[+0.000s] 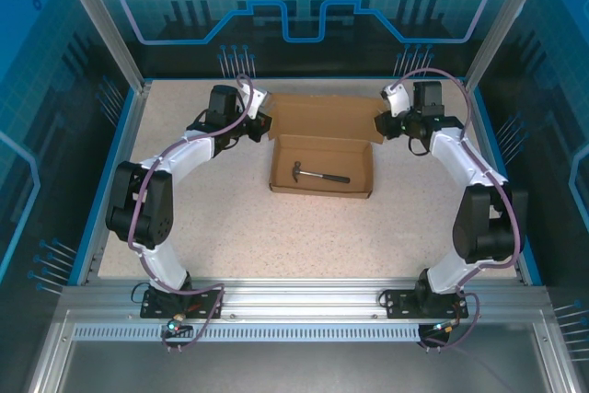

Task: Fold the paper box

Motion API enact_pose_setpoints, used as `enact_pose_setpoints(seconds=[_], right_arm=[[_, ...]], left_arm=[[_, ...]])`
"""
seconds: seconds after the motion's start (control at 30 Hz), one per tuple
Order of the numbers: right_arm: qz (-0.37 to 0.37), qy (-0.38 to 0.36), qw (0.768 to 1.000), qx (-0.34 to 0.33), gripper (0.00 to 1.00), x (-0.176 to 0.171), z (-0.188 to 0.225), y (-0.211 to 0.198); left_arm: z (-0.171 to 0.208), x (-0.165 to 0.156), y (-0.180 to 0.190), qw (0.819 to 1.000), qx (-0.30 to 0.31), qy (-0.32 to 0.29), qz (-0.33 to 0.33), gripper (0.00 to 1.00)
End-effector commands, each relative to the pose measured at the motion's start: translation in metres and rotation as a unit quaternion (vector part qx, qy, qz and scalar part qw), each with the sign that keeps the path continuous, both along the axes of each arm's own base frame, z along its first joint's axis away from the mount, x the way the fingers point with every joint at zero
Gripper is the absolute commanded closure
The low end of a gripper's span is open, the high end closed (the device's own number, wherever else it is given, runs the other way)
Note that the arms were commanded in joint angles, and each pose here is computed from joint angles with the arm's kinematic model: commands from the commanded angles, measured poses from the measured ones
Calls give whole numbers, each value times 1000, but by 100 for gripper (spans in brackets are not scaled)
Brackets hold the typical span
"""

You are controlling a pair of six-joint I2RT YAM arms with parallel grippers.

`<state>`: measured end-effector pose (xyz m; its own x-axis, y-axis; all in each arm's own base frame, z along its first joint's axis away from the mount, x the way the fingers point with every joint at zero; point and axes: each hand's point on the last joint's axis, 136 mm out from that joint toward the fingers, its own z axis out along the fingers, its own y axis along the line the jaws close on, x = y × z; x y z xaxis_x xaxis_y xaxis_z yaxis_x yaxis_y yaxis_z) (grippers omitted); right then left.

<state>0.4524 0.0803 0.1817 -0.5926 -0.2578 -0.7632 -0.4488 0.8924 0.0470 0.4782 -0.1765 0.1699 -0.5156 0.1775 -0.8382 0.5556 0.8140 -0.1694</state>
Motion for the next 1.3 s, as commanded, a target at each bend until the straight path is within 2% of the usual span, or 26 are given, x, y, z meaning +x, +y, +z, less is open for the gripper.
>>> enact_pose_setpoints(seconds=[0.0,0.23,0.57,0.8,1.03,1.27], right_arm=[[-24,-8,1000,17,83,-1,2,-5],[-96,-27,994,42,93,-7,10,-2],[-212,-37,976,44,99,-10,20,5],[-274,-53,957,78,98,-7,28,10],[-286,-57,952,96,99,4,33,17],[-255,-86,956,121,99,19,46,28]], left_arm=[[11,-6,3,1000,-20,15,13,100],[15,-6,5,997,-37,18,70,100],[20,-3,6,982,-68,19,173,100],[22,4,3,969,-75,21,233,100],[22,10,3,960,-86,21,267,100],[22,18,2,957,-84,1,278,100]])
